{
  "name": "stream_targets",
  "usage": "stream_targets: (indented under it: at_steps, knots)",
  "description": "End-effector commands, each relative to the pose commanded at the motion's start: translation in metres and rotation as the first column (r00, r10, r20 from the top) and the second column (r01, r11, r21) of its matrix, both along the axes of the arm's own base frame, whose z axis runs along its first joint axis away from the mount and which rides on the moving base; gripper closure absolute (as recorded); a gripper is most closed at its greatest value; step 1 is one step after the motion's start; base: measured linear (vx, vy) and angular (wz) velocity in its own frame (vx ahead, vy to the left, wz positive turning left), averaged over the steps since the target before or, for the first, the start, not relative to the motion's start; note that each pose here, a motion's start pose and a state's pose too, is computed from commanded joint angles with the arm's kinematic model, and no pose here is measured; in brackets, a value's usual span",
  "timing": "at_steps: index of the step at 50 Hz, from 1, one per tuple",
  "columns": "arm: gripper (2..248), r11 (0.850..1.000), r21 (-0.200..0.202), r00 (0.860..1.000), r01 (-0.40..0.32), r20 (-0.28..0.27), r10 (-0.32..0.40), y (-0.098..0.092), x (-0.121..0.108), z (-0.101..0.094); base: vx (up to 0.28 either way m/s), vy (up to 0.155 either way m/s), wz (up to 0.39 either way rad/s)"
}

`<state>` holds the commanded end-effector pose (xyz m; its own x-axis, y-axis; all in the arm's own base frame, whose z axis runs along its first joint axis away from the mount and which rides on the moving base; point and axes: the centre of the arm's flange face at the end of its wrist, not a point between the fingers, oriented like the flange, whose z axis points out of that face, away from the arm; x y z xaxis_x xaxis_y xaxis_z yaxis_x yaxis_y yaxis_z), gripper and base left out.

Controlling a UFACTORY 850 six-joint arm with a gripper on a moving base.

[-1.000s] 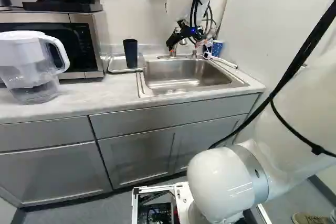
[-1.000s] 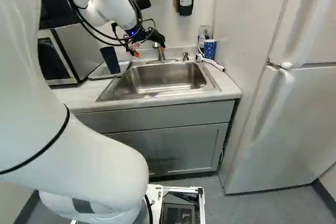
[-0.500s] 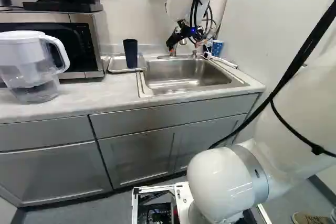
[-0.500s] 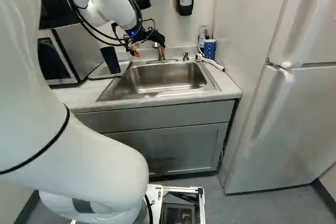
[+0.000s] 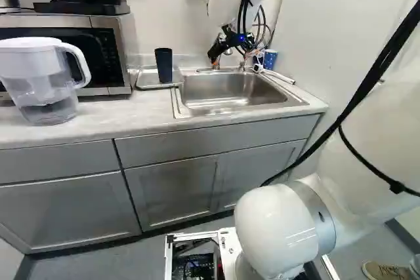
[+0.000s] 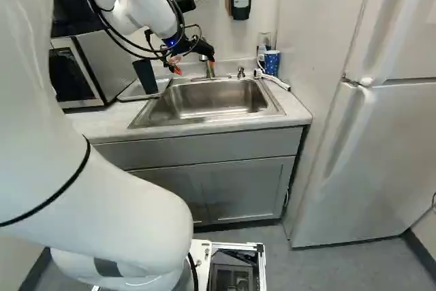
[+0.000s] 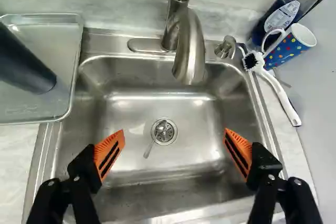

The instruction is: Rinse the cup and place it in the tray

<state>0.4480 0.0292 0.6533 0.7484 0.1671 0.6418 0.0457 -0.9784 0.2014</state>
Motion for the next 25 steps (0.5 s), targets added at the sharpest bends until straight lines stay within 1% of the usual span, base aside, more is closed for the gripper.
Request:
stream_targets:
  at_steps: [25]
  knots:
    - [3, 1.0, 0.0, 1.0, 0.0, 0.0, 0.0, 0.0, 0.0, 0.0, -0.068, -0.001, 0.007]
